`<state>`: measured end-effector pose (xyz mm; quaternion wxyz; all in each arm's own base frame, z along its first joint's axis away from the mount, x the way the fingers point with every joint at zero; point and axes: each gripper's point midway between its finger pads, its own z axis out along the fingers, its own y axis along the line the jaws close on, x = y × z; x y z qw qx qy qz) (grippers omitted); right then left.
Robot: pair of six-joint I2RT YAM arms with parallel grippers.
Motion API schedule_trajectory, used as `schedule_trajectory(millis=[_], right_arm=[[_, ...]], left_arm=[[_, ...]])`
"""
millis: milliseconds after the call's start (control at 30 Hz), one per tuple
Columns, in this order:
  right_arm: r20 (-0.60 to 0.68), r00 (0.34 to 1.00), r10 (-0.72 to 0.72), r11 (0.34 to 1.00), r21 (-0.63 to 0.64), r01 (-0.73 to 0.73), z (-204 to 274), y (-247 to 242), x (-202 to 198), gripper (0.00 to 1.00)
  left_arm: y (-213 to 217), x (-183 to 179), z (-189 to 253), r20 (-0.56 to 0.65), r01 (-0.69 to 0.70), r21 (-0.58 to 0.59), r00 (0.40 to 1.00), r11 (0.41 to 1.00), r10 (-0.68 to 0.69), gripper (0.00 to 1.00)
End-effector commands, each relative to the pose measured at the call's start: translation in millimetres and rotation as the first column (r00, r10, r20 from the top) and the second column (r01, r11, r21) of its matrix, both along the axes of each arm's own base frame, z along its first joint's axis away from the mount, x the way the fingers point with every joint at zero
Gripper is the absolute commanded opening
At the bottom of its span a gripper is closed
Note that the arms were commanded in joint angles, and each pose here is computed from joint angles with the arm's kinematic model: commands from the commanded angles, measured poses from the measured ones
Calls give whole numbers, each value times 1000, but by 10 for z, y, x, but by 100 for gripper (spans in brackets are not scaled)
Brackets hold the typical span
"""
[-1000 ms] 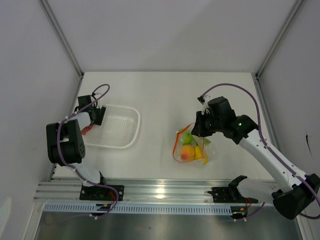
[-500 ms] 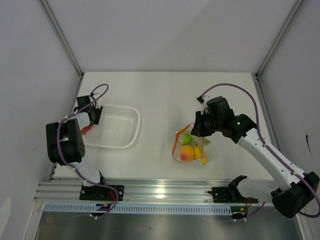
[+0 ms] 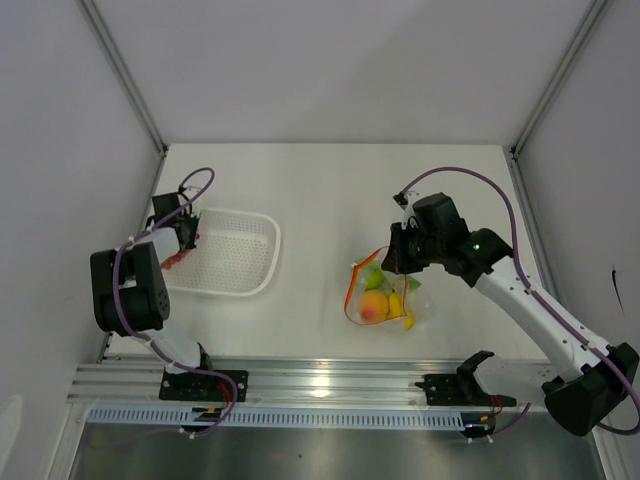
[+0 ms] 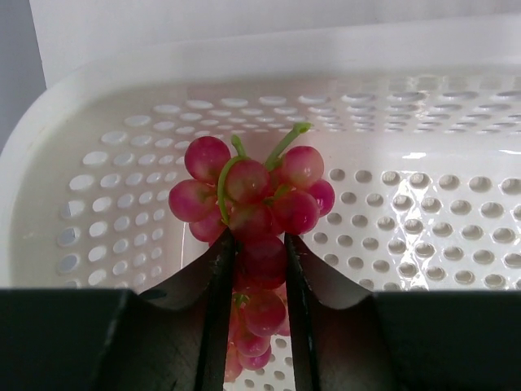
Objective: Place the food in the zip-top bag and seal the zipper
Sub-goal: Pick up the fake fruit from the bin.
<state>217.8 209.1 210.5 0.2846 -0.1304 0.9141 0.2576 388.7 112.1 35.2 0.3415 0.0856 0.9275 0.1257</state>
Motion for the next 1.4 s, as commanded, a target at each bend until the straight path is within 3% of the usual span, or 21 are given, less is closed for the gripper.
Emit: schedule_trajectory(millis=[0,200,333,933,1367], right_arm=[[46,999,-8,1000,26,7,180,24,33,0],[44,999,-13,1000,19,12,152,16,26,0],[43,999,-15,1000,20,14,137,6,8,0],[44,999,-10,1000,23,9,115,12,-30,0],[37,999,0,1000,32,-1,63,59,-55,0]], left_arm=[[-23,-24,111,42,-26,-42,999,999,28,29],[29,-104,189,59,-72,-22,996,997,73,18],[50,-131,213,61,-77,-7,995,997,77,1],[98,-166,586,140,-130,4,982,991,129,1],[-164,-270,1067,229,-152,-147,956,977,183,1]])
